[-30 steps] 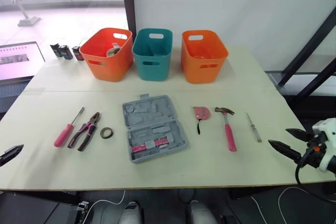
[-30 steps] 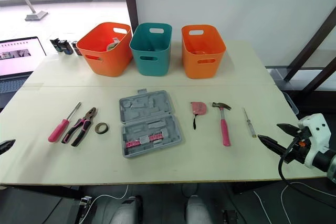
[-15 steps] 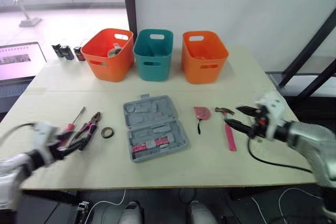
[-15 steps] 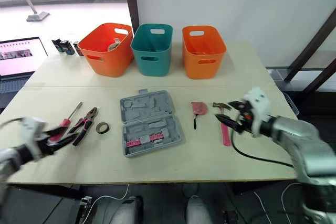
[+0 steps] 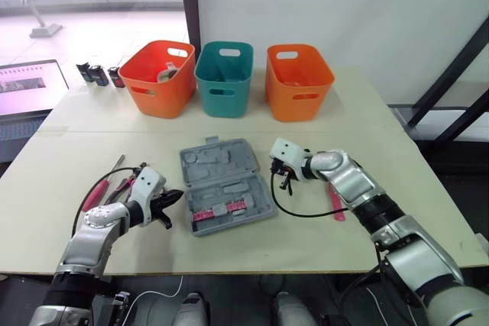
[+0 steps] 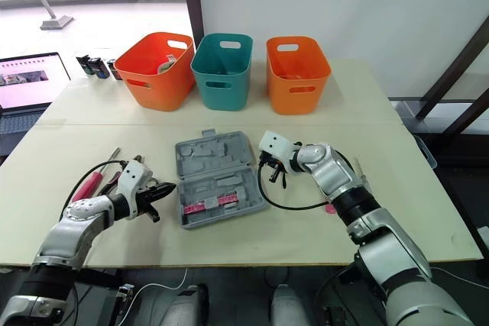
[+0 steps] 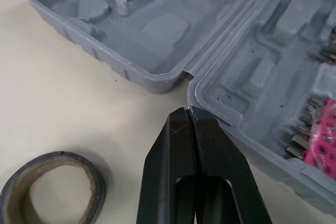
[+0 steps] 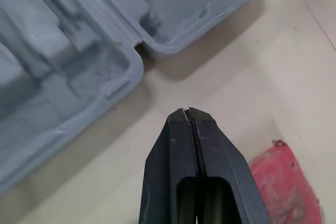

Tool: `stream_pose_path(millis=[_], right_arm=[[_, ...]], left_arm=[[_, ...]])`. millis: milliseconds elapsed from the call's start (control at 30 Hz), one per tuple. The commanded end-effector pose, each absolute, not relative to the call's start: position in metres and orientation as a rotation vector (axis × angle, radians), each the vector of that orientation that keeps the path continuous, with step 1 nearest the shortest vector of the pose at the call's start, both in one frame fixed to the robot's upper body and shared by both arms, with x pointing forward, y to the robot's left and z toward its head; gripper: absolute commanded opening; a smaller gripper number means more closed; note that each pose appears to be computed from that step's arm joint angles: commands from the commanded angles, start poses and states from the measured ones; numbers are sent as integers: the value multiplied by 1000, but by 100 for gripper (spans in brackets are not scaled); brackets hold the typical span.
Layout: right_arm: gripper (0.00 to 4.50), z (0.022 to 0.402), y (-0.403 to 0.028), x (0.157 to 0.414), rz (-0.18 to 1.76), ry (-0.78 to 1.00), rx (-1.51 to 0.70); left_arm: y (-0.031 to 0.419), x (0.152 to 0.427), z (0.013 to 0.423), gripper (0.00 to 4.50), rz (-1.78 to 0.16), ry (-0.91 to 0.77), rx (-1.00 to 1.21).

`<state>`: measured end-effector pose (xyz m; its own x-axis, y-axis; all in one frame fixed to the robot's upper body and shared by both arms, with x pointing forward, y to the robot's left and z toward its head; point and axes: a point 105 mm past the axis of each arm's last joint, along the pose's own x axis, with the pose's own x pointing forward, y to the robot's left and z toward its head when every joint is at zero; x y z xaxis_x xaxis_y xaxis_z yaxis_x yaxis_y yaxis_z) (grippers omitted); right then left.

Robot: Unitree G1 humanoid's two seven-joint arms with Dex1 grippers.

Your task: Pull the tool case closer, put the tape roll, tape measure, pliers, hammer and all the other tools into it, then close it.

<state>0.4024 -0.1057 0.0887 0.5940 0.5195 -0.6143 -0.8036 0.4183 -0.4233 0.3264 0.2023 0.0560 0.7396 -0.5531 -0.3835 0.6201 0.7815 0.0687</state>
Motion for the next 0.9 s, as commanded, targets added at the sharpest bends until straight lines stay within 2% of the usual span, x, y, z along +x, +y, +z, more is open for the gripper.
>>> stream_pose_path(millis=[33,267,467,700,800,900], right_arm=[[1,93,-96,409,890,394,-810],[1,81,-77,414,927,405,-854],[1,77,-58,413,994,400,-901],[1,71,-48,398,1078,419,-923],[1,68,-60,383,1094,463,-901],[1,64,-69,364,1110,501,-891]], left_arm=[[204,330,64,0,-640,330,230],[213,329,55,0,-616,375,254],[196,333,39,0,-691,422,317],[171,335,36,0,-805,420,379],[155,319,35,0,-934,420,364],[154,309,28,0,-983,439,402]])
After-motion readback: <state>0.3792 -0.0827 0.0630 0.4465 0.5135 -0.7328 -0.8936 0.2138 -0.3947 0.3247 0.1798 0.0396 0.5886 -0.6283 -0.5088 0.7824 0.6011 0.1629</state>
